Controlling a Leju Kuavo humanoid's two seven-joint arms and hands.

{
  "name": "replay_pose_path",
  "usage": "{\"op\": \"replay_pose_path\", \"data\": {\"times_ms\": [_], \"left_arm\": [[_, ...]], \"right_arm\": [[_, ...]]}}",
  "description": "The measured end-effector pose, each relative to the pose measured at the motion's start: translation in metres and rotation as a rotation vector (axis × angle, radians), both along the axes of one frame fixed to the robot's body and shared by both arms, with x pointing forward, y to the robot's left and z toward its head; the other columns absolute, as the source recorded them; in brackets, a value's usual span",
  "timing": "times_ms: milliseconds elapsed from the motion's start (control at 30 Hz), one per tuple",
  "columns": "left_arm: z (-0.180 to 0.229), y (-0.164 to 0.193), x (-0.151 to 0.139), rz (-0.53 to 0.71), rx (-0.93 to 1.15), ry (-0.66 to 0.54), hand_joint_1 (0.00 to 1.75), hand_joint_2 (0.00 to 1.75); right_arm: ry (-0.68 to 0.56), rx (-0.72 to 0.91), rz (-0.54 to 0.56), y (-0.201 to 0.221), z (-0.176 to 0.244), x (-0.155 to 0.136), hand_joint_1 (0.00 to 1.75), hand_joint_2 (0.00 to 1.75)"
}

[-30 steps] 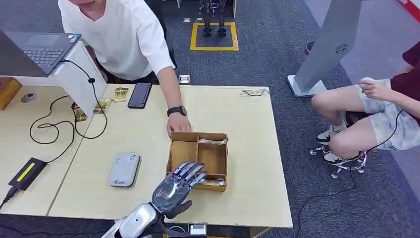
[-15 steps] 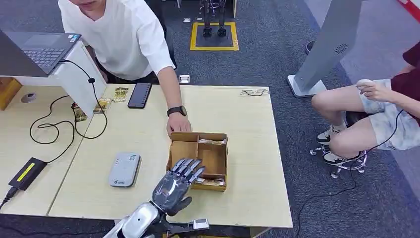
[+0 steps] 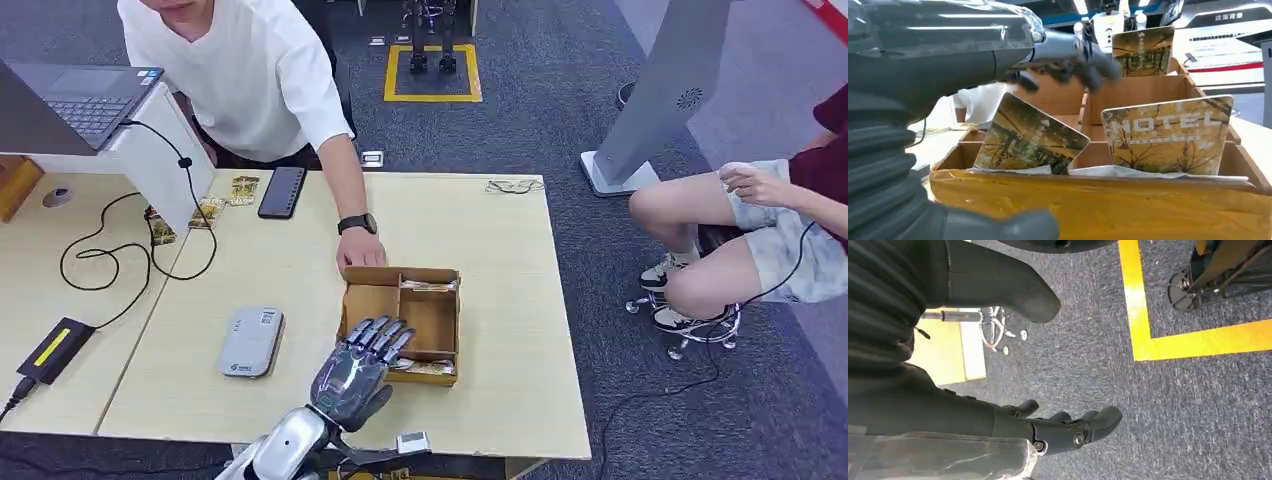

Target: Pass the card to the sensor for recognition and then transmit it.

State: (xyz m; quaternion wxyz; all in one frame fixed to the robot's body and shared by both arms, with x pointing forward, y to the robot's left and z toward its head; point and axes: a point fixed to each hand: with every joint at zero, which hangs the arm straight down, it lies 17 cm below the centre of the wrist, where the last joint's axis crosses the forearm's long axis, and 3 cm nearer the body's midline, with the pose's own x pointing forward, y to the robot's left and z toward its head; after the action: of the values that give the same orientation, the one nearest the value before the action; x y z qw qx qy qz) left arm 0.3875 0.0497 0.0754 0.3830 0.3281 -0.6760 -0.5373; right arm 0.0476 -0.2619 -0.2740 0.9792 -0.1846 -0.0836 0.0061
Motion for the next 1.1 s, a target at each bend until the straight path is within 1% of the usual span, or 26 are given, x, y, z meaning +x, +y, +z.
{"op": "replay_pose_path", "data": {"times_ms": [867, 1100], "left_arm": [[0.002, 0.000, -0.001, -0.003, 0.010, -0.023, 1.75, 1.75], [0.014, -0.001, -0.004, -0.012, -0.041, -0.072, 1.75, 1.75]], "right_arm": [[-0.005, -0.001, 0.003, 0.000, 0.000, 0.001, 0.00, 1.75], [-0.008, -0.001, 0.004, 0.000, 0.000, 0.001, 0.00, 1.75]]}}
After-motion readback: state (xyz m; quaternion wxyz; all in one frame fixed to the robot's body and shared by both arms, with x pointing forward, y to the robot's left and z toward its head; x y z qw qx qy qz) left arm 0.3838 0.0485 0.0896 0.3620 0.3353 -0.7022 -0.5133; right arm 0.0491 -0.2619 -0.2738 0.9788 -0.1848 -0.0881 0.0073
